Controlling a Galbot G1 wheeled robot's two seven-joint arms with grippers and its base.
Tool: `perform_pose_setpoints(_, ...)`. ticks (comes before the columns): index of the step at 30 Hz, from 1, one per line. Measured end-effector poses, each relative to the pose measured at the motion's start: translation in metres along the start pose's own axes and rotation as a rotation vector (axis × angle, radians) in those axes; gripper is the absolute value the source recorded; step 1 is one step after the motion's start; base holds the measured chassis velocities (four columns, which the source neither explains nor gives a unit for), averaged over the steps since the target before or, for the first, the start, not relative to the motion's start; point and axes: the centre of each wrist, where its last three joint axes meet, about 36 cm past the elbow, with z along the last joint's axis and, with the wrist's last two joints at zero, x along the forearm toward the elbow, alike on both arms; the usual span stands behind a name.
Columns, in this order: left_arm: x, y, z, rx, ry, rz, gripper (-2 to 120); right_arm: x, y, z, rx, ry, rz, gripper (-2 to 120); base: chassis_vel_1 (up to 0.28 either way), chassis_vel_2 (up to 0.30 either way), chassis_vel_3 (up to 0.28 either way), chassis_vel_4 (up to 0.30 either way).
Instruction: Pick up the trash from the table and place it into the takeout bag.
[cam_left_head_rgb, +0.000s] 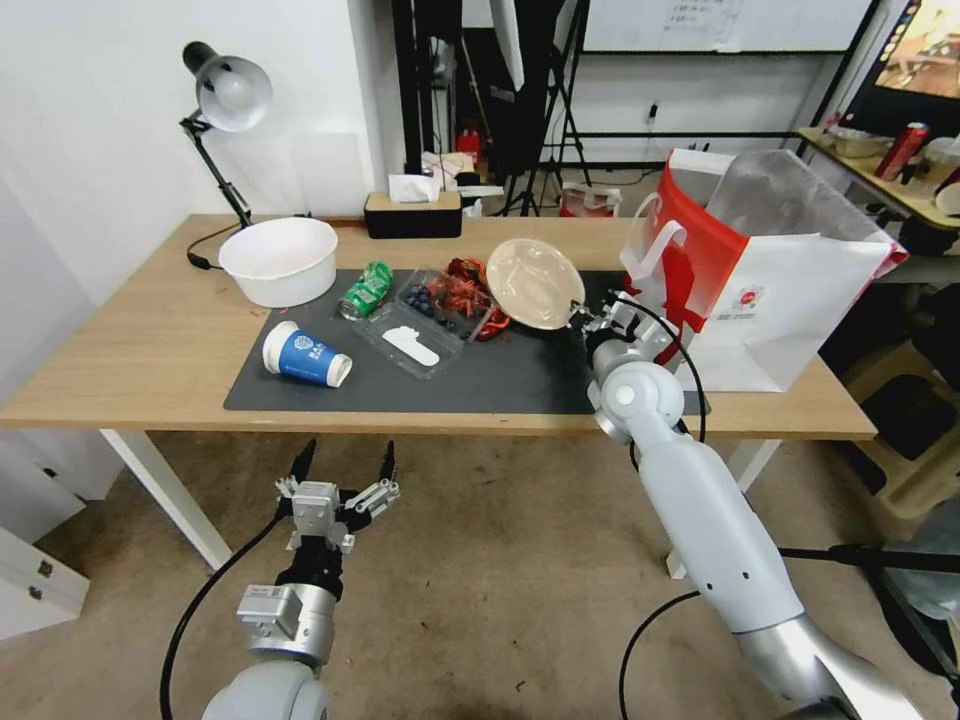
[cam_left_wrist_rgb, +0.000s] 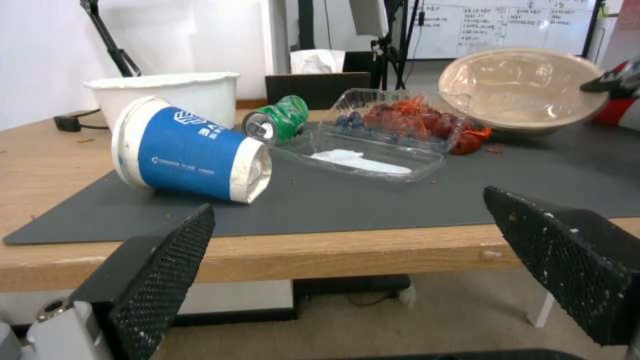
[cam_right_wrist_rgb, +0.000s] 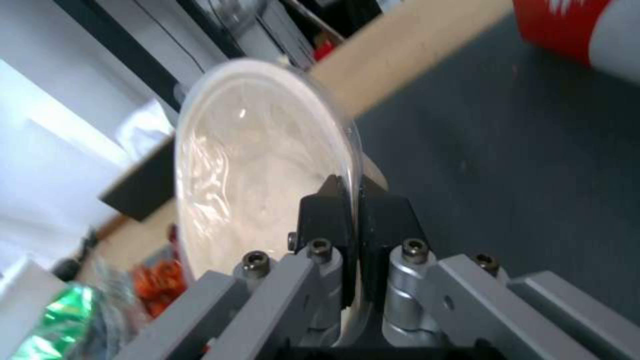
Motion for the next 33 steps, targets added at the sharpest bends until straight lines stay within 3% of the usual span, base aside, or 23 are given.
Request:
perform_pose_setpoints(12, 0.0, 0.0, 0.001, 0.0, -0.003, 0.0, 100, 0.033, 0.002, -0.038, -0.062, -0.216, -0.338, 0, 0.0, 0.0, 0.0, 0.0)
perform_pose_setpoints(15, 0.0, 0.0, 0.001, -0.001, -0.003, 0.001, 100, 0.051, 0.01, -0.056, -0.023, -0.317, -0.461, 0, 0.0, 0.0, 0.0, 0.0)
perform_pose_setpoints(18, 0.0, 0.0, 0.001, -0.002, -0.005, 0.001, 100, 0.064, 0.016, -0.072, 0.048, -0.383, -0.495, 0, 0.0, 0.0, 0.0, 0.0)
perform_pose_setpoints(22, 0.001, 0.0, 0.002, -0.004, -0.005, 0.001, 100, 0.078, 0.017, -0.097, 0.221, -0.501, -0.478, 0, 0.0, 0.0, 0.0, 0.0)
perform_pose_setpoints(23, 0.001, 0.0, 0.002, -0.004, -0.005, 0.001, 100, 0.078, 0.017, -0.097, 0.221, -0.501, -0.478, 0, 0.0, 0.0, 0.0, 0.0)
perform_pose_setpoints(26, 0.001, 0.0, 0.002, -0.01, -0.007, 0.001, 100, 0.093, 0.013, -0.125, 0.429, -0.603, -0.387, 0, 0.0, 0.0, 0.0, 0.0)
perform_pose_setpoints(27, 0.001, 0.0, 0.002, -0.01, -0.007, 0.001, 100, 0.093, 0.013, -0.125, 0.429, -0.603, -0.387, 0, 0.0, 0.0, 0.0, 0.0)
perform_pose_setpoints(30, 0.002, -0.001, 0.003, -0.016, -0.009, 0.003, 100, 0.112, -0.006, -0.161, 0.643, -0.682, -0.188, 0, 0.0, 0.0, 0.0, 0.0)
perform_pose_setpoints(33, 0.002, -0.002, 0.004, -0.017, -0.009, 0.006, 100, 0.119, -0.02, -0.17, 0.731, -0.701, -0.096, 0, 0.0, 0.0, 0.0, 0.0)
